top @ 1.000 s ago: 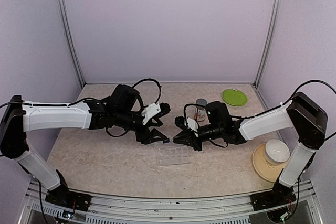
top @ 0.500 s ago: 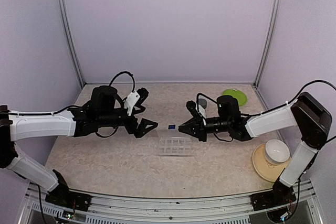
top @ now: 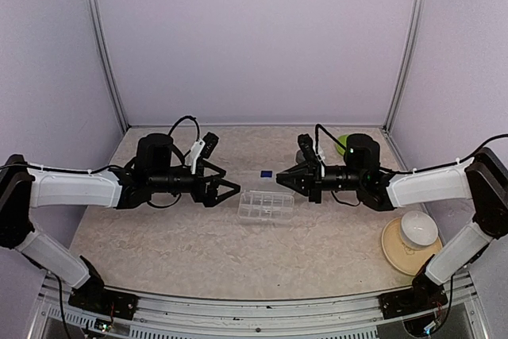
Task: Sort the pills into containers
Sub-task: Pass from the right arm to the left
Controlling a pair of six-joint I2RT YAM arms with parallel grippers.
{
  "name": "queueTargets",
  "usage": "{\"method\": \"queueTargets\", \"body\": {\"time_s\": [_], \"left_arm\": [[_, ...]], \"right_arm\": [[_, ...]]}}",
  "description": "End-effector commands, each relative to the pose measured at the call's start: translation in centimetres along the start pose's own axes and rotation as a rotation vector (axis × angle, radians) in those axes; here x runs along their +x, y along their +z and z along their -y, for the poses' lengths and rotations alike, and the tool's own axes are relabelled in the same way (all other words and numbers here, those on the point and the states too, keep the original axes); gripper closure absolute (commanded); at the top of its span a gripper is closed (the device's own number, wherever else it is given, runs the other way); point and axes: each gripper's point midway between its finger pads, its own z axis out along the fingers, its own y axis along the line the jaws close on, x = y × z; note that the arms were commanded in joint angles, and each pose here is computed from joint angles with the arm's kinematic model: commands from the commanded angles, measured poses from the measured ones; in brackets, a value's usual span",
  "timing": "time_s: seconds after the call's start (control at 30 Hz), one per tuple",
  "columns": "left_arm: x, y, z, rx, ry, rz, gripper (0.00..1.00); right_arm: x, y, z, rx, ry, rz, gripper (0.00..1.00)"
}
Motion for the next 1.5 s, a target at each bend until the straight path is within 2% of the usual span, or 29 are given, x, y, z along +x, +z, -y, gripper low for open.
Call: {"method": "queueTargets", "body": {"time_s": [0.0,0.53,0.67,0.87,1.0,1.3,1.47], "left_arm": [[-0.4,0.9,1.8,0.148,-0.050,0.019,0.01],[0.5,2.3,5.3,0.416,-0.168,-0.024,0.01],[0.8,2.9,5.9,0.451,-0.185,-0.043,0.06],[0.8,3.3,6.6,0.500,-0.202,-0.048,0.32],[0.9,3.2,7.0,0.522,-0.195,-0.047,0.37],[1.0,2.9,7.5,0.550,-0.188,-0.050,0.60],[1.7,3.0,7.6,0.552,-0.192,-0.064,0.66]], "right_arm": [[-1.6,-1.0,-0.8,-0.014,-0.028,0.050,0.93],[-3.4,-2.3,-1.7,0.010,-0.084,0.109,0.94],[-3.7,-2.3,-1.7,0.006,-0.085,0.119,0.94],[-3.7,-2.0,-1.4,0.008,-0.074,0.121,0.94],[-3.5,-1.7,-1.1,0.007,-0.048,0.115,0.94],[-3.2,-1.4,-0.5,0.024,-0.015,0.109,0.93],[-3.2,-1.3,0.0,0.045,0.006,0.107,0.94]]}}
